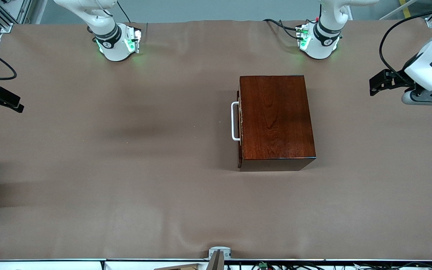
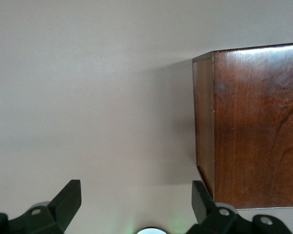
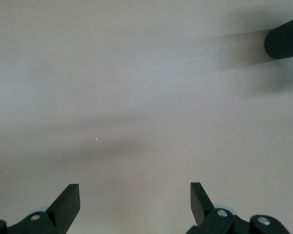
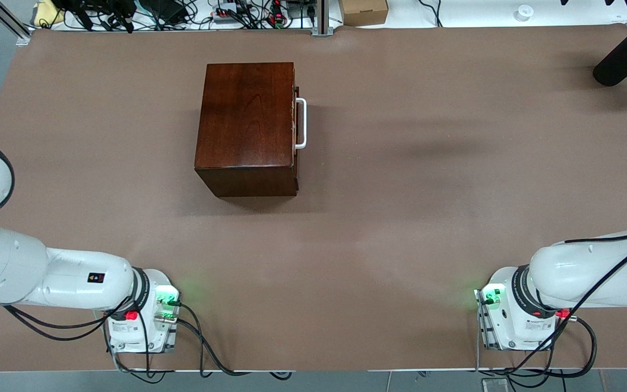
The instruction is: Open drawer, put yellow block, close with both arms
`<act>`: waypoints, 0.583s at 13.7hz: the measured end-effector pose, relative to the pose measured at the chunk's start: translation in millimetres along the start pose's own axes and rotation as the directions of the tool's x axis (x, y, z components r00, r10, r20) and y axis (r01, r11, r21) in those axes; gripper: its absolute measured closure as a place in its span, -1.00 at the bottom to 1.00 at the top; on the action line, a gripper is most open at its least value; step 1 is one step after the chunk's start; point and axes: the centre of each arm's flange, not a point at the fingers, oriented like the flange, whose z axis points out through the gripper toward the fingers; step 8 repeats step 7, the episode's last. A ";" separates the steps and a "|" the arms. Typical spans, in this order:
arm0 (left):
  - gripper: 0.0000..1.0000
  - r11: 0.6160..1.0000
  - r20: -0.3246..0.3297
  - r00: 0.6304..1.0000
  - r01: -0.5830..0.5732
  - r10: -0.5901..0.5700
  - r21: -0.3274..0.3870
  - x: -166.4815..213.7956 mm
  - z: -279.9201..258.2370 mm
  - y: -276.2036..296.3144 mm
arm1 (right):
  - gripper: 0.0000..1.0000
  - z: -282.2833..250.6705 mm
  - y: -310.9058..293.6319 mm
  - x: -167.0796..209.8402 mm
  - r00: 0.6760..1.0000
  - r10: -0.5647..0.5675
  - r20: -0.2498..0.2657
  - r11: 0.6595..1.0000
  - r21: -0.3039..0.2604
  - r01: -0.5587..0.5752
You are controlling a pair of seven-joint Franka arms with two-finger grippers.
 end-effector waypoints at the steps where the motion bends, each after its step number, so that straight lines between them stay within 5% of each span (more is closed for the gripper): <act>1: -1.00 1.000 -0.001 1.000 0.000 0.000 0.001 0.1 -0.3 0.2 | -1.00 0.0 0.0 0.0 1.000 0.000 0.000 1.000 0.000 0.000; 8: -1.00 1.000 -0.003 1.000 0.002 -0.002 0.001 0.2 -0.6 -1.2 | -1.00 0.0 0.0 0.0 1.000 0.000 0.000 1.000 0.000 0.000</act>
